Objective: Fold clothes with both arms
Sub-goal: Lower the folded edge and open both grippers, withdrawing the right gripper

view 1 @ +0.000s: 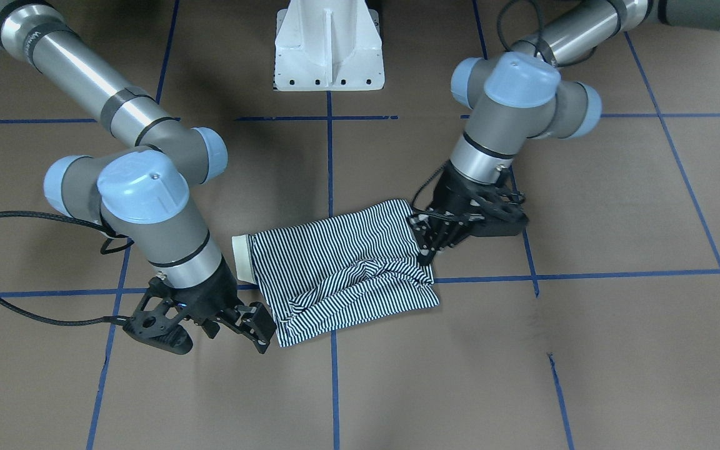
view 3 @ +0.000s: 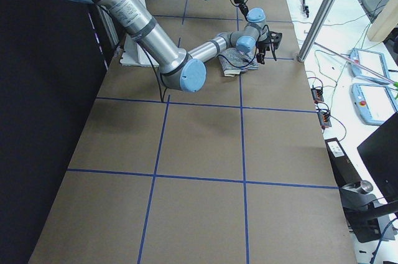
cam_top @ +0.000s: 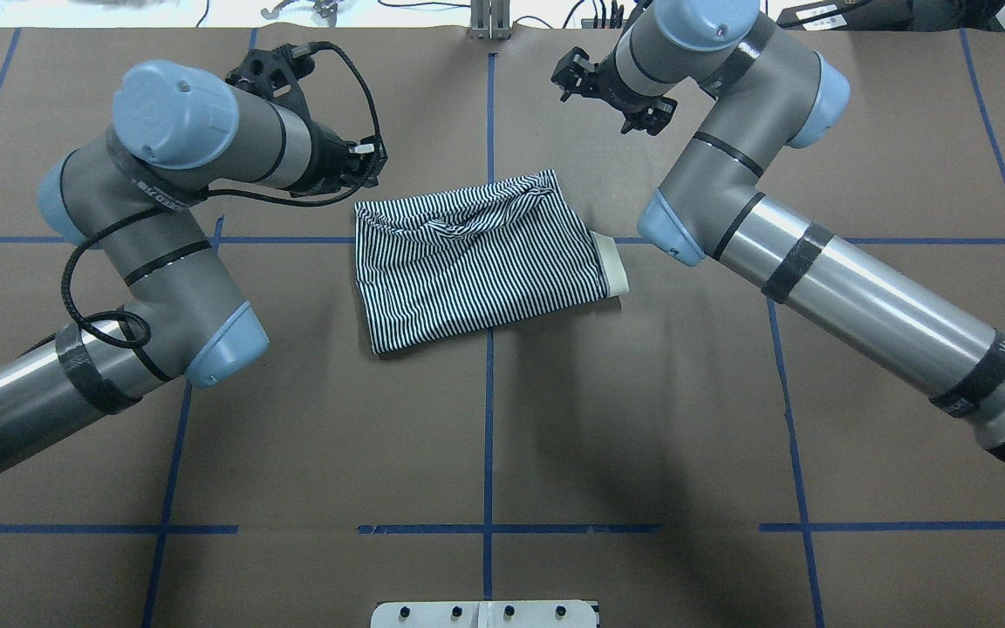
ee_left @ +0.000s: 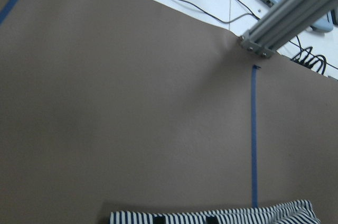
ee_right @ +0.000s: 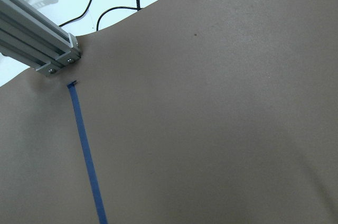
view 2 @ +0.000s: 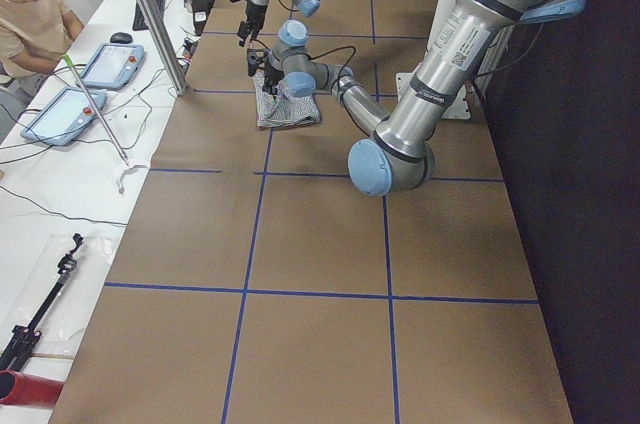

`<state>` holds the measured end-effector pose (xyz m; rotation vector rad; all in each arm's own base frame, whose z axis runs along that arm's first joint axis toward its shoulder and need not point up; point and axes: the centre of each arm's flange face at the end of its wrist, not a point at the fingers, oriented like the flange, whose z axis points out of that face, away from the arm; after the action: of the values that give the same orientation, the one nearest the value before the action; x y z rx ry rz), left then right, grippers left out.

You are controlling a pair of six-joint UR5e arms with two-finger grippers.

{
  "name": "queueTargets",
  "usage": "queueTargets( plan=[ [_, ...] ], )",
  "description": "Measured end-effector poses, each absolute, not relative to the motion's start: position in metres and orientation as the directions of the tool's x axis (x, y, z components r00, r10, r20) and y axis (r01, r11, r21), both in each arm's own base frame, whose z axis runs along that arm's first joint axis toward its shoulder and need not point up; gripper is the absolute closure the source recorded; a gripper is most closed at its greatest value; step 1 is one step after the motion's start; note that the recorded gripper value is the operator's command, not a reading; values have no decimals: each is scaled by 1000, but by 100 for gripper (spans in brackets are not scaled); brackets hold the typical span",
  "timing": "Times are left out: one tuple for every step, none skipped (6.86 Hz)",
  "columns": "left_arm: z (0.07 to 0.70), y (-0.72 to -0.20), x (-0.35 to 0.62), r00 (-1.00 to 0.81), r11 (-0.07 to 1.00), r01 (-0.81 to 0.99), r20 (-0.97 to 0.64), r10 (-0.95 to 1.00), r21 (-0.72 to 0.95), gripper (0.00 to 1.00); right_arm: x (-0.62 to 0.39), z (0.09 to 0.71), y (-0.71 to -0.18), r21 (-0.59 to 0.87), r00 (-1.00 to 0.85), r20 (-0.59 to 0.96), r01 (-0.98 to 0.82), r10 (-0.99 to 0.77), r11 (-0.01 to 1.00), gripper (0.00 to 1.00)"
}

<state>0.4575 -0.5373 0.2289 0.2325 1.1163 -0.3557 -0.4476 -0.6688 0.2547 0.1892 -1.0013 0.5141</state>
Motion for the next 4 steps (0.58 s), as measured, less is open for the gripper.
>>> queueTargets(
  plan=[
    [225, -511, 494, 419, 947, 320, -895, -155, -15, 100, -442, 256, -669, -68, 437, 844, -487, 310, 871, 0],
    [226, -496, 522, 439, 961, 277, -886, -149, -24, 100, -440, 256, -670, -62, 439, 846, -484, 303, 873, 0],
    [227, -493, 542, 455, 966, 256, -878, -147, -28, 100, -439, 257, -670, -59, 440, 846, -483, 300, 874, 0],
    [228, -496, 557, 470, 969, 247, -871, -145, -28, 100, -439, 259, -669, -58, 441, 846, -483, 300, 874, 0]
  ],
)
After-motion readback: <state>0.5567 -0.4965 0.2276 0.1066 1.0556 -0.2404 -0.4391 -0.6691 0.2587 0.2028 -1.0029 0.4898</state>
